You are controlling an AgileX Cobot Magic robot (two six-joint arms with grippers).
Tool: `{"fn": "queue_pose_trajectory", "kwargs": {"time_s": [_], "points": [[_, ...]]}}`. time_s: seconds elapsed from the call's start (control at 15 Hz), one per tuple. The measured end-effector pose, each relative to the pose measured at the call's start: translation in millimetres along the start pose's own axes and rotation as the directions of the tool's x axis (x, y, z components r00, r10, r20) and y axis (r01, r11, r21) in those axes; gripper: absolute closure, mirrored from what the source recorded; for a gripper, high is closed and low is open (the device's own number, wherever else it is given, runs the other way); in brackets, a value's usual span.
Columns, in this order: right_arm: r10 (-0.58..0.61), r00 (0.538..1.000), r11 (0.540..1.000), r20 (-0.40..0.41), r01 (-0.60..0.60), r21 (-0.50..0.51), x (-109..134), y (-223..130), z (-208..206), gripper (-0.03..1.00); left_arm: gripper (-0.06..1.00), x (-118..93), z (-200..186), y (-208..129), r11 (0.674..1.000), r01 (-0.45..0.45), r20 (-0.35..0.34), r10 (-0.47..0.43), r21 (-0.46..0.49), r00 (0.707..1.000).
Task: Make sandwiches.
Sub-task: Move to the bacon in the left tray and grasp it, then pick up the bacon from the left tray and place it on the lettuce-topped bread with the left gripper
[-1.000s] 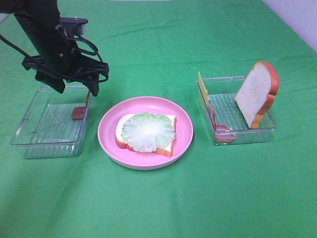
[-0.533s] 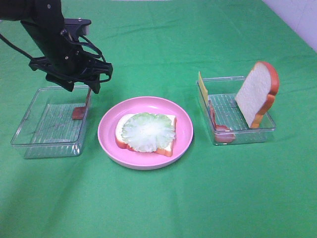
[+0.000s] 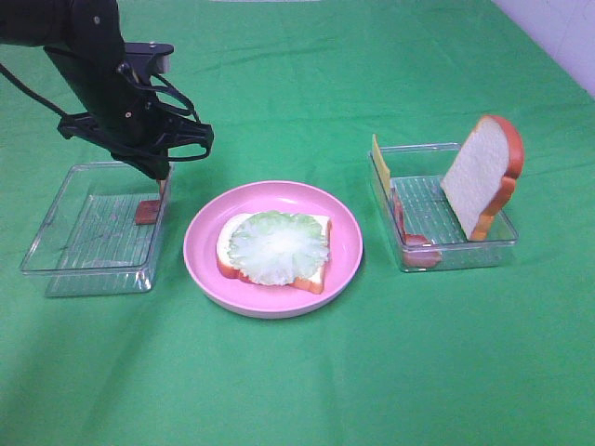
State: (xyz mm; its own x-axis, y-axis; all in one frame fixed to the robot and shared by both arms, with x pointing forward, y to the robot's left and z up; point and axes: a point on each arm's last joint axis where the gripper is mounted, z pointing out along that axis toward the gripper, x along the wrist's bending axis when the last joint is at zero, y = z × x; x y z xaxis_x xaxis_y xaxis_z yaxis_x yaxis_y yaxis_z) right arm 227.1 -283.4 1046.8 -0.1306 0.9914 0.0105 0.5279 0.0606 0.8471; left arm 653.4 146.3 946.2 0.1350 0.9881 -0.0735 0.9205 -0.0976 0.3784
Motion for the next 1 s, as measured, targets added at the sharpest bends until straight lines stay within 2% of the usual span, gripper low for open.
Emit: {"fn": "queue_pose_trajectory", "kwargs": {"time_s": [0.07,0.33,0.67,0.87,0.93,1.0], "points": [[0.000,1.000,1.000,0.000,0.000,0.000,0,0,0,0.15,0.94,0,0,0,1.000,0.000,0.000,0.000,0.000,1.000],[0.000,1.000,1.000,0.000,0.000,0.000,0,0,0,0.15,0.94,-1,-7,1,1.000,0.006,0.007,-0.006,-0.006,1.000],[0.000,1.000,1.000,0.000,0.000,0.000,0,0,0,0.15,0.94,-5,-73,13,0.989,0.040,0.070,-0.030,-0.140,0.997],[0.000,1.000,1.000,0.000,0.000,0.000,0,0,0,0.15,0.94,-13,-102,14,0.980,0.102,0.184,-0.070,-0.172,0.980],[0.000,1.000,1.000,0.000,0.000,0.000,0,0,0,0.15,0.94,-18,-105,13,0.980,0.115,0.241,-0.074,-0.162,0.968],[0.000,1.000,1.000,0.000,0.000,0.000,0,0,0,0.15,0.94,-32,-104,10,0.985,0.107,0.338,-0.055,-0.136,0.939]]}}
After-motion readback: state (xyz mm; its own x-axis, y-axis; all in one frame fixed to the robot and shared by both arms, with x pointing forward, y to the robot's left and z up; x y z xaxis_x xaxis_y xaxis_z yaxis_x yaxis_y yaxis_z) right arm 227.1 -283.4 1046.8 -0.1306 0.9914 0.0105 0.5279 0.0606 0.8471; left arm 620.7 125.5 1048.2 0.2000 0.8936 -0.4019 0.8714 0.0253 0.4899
